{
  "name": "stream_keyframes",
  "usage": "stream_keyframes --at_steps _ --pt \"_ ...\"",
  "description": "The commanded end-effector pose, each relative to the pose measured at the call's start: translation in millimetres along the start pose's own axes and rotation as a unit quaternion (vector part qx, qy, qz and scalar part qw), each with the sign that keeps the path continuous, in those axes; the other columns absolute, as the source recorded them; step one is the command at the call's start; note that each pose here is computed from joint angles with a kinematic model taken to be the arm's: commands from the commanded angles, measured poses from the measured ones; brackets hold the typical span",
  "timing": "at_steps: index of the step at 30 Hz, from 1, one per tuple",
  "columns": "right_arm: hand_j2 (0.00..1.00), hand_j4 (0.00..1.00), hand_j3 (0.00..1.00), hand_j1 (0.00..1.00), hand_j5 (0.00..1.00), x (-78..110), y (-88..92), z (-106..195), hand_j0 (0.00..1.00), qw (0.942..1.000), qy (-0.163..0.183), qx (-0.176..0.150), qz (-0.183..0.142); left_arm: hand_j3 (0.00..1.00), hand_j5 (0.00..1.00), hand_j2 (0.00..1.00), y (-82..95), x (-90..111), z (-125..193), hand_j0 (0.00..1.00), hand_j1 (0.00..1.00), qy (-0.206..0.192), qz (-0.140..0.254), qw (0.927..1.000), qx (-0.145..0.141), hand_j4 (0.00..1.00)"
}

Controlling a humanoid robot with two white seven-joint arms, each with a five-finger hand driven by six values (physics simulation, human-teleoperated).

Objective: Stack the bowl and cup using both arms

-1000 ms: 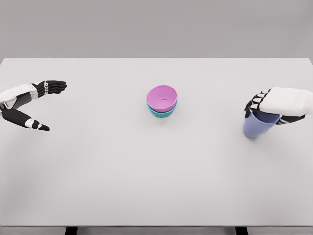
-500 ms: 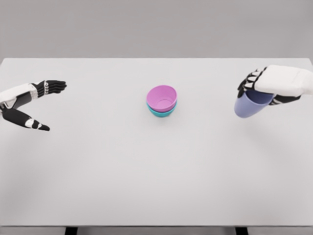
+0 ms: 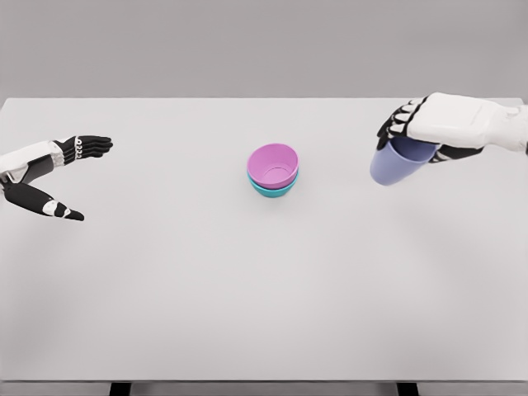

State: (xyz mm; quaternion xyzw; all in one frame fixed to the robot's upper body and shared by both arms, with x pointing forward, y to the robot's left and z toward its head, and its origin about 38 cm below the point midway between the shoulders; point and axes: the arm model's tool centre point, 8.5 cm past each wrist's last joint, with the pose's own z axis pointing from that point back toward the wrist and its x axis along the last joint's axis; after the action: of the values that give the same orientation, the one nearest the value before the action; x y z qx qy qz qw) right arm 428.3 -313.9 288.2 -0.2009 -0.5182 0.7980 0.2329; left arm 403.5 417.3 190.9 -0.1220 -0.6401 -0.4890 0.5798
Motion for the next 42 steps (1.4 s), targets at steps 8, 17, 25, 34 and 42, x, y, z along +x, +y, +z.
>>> stream_keyframes --at_steps 8,17,25,34,42 --pt "0.66 0.66 0.66 0.66 0.66 10.7 -15.3 -23 0.66 0.9991 -0.026 -0.034 -0.001 1.00 1.00 1.00 0.9 1 0 1.00 1.00 -0.001 0.003 1.0000 0.003 1.00" --pt "0.67 0.67 0.67 0.67 0.67 9.3 -32.3 -41 0.67 0.9976 -0.033 -0.060 -0.003 1.00 1.00 1.00 0.4 1 -1 1.00 1.00 -0.004 0.003 1.0000 0.002 1.00" --pt "0.67 0.67 0.67 0.67 0.67 14.1 -44.6 -52 0.67 0.9960 -0.045 -0.077 0.000 1.00 1.00 1.00 0.4 1 -1 1.00 1.00 -0.004 0.003 1.0000 0.002 1.00" --pt "0.67 0.67 0.67 0.67 0.67 20.6 -57.1 -67 0.67 0.9936 -0.060 -0.096 0.000 1.00 1.00 1.00 0.1 1 -2 1.00 1.00 -0.004 0.003 1.0000 0.002 1.00" --pt "0.67 0.67 0.67 0.67 0.67 32.4 -68.7 -82 0.67 0.9903 -0.081 -0.113 0.002 1.00 1.00 1.00 0.4 1 -2 1.00 1.00 -0.004 0.003 1.0000 0.003 1.00"
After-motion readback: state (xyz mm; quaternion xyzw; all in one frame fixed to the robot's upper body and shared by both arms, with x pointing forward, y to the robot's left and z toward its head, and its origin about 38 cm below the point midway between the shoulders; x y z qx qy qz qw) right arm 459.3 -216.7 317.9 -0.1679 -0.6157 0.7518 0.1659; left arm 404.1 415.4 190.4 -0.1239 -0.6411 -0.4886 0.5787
